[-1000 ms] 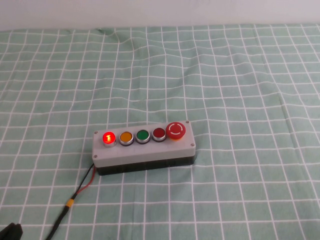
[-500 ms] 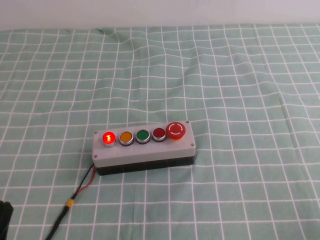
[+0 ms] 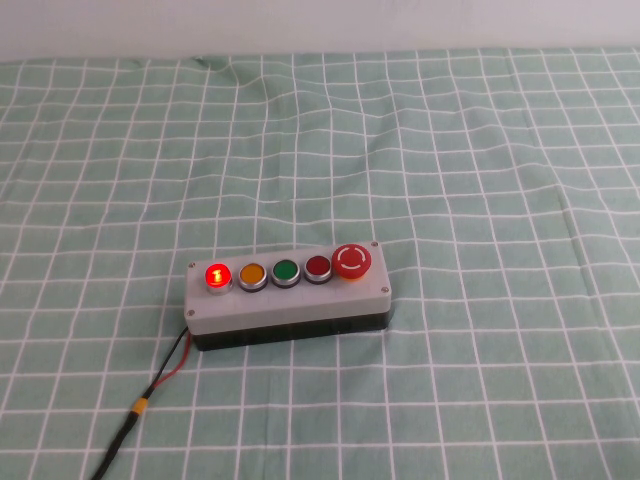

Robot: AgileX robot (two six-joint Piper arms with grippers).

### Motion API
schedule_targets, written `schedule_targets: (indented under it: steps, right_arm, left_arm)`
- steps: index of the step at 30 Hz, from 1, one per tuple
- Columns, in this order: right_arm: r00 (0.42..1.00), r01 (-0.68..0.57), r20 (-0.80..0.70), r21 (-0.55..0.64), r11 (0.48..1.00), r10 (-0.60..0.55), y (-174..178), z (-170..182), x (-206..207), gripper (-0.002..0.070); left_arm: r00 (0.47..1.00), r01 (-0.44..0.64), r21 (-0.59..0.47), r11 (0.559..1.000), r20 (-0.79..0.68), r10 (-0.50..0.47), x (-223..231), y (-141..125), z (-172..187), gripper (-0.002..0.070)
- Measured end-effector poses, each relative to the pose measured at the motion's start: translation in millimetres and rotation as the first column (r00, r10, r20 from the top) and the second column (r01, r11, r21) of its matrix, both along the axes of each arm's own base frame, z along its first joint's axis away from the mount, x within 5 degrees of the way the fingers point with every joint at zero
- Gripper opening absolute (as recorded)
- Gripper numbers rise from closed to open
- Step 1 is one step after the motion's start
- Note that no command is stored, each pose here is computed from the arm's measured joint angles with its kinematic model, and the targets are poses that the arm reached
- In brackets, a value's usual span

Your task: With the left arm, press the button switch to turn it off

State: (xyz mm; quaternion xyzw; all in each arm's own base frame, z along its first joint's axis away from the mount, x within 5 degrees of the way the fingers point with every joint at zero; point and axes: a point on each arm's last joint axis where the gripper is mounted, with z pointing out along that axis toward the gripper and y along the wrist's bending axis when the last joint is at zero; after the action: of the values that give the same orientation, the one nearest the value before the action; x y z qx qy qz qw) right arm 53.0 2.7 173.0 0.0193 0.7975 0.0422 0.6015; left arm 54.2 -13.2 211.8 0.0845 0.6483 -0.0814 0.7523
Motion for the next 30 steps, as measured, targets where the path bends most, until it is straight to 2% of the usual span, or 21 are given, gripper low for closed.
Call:
schedule_targets:
  steps: [2, 5, 9, 12, 15, 18, 22, 25, 28, 30]
  right_arm:
    - [1.0, 0.0, 0.0, 0.0, 1.0, 0.0, 0, 0, 0, -0.0018]
    - [1.0, 0.0, 0.0, 0.0, 1.0, 0.0, 0, 0, 0, -0.0018]
    - [1.0, 0.0, 0.0, 0.0, 1.0, 0.0, 0, 0, 0, -0.0018]
    - [1.0, 0.0, 0.0, 0.0, 1.0, 0.0, 0, 0, 0, -0.0018]
    - [1.0, 0.0, 0.0, 0.0, 1.0, 0.0, 0, 0, 0, -0.0018]
    - [1.0, 0.0, 0.0, 0.0, 1.0, 0.0, 0, 0, 0, -0.0018]
    - [1.0, 0.0, 0.0, 0.0, 1.0, 0.0, 0, 0, 0, -0.0018]
    - [1.0, 0.0, 0.0, 0.0, 1.0, 0.0, 0, 0, 0, -0.0018]
    - [1.0, 0.0, 0.0, 0.0, 1.0, 0.0, 0, 0, 0, -0.0018]
    - [1.0, 0.0, 0.0, 0.0, 1.0, 0.0, 0, 0, 0, -0.0018]
  left_arm:
    - [0.999, 0.007, -0.039, 0.999, 0.054, -0.005, -1, 0, 6, -0.0002]
    - [0.975, 0.038, -0.122, 0.992, 0.223, -0.011, -6, 1, 22, -0.0002]
    - [0.864, 0.103, -0.209, 0.973, 0.502, 0.016, -21, 5, 46, -0.0002]
    - [0.823, 0.128, -0.269, 0.955, 0.566, 0.05, -28, 10, 65, -0.0002]
    - [0.804, 0.144, -0.292, 0.945, 0.592, 0.06, -37, 13, 92, -0.0002]
    - [0.805, 0.154, -0.294, 0.943, 0.591, 0.053, -48, 15, 120, -0.0002]
    - [0.846, 0.147, -0.284, 0.947, 0.533, 0.028, -57, 16, 153, -0.0002]
    - [0.911, 0.121, -0.265, 0.957, 0.413, -0.001, -50, 13, 172, -0.0002]
    - [0.976, 0.084, -0.234, 0.969, 0.213, -0.034, -32, 7, 184, -0.0002]
    - [0.995, 0.064, -0.208, 0.976, 0.084, -0.047, -20, 3, 192, -0.0002]
